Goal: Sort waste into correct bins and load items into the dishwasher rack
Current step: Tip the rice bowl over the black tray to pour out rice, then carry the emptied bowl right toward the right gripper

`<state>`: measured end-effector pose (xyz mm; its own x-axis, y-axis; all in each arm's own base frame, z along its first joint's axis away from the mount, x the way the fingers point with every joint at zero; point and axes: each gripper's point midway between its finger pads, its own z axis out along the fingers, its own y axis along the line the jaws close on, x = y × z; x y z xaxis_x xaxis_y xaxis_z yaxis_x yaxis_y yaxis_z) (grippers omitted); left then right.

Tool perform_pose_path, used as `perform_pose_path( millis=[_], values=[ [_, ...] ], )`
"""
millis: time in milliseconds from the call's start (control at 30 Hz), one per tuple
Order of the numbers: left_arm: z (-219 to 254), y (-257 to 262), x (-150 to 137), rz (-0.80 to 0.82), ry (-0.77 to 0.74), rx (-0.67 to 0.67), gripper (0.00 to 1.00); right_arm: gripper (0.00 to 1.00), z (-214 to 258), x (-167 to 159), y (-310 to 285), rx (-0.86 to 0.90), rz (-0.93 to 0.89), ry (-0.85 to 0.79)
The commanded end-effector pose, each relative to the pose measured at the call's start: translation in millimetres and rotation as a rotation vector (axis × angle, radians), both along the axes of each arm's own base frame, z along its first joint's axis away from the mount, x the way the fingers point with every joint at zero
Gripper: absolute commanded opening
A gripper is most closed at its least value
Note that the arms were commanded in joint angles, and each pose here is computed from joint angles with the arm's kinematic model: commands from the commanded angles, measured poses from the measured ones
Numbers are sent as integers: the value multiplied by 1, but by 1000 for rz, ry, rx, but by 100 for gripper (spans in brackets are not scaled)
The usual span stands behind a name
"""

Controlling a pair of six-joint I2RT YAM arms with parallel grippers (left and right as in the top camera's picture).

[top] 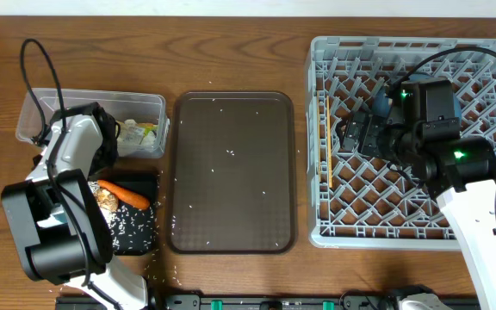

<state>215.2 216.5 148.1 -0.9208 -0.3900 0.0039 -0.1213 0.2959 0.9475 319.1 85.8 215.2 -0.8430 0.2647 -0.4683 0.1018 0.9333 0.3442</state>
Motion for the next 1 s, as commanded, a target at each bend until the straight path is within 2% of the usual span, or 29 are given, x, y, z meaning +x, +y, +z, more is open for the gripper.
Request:
perform_pose_path(
  millis=[0,33,100,133,200,233,267,333,367,400,467,500,600,633,700,767,833,967],
  values=[
    [44,13,18,-119,64,193,6,99,4,-1,-1,8,-11,-9],
    [43,12,19,-106,32,174,6,99,3,-2,-1,7,-10,-5],
    [4,-6,10,18,-122,-57,6,99,2,-3,-1,6,-11,1],
    [1,-8,8,27,-125,-71,6,99,3,-3,-1,6,-11,0],
    [32,7,15,-79,7,93,6,99,3,-2,-1,6,-11,-2],
    [49,11,21,-115,15,183,6,99,3,-2,-1,6,-11,-1],
    [41,7,21,-96,-25,128,6,99,2,-3,-1,6,-11,2],
    [2,-15,14,10,-160,-96,6,99,3,-2,-1,6,-11,-4],
    [-4,-18,11,36,-190,-105,6,99,5,0,-1,9,-11,-14],
    [0,-14,10,11,-149,-71,6,99,6,2,-1,10,-11,-21],
    [33,1,19,-111,5,100,6,99,5,1,0,10,-10,-20],
    [39,1,21,-120,-6,122,6,99,5,0,-1,9,-10,-14],
    [10,-17,17,-52,-103,-82,6,99,5,0,-1,9,-11,-14],
    [9,-20,16,-52,-105,-96,6,99,5,1,-1,10,-11,-17],
    [17,-22,19,-75,-110,-78,6,99,5,-1,2,23,0,-9],
    [23,-32,25,-84,-178,-124,6,99,3,-5,5,35,12,10],
    [36,-46,34,-109,-276,-187,6,99,3,-6,6,35,30,9],
    [75,-89,60,-260,-450,-360,6,99,13,-6,21,94,104,-29]
  ],
)
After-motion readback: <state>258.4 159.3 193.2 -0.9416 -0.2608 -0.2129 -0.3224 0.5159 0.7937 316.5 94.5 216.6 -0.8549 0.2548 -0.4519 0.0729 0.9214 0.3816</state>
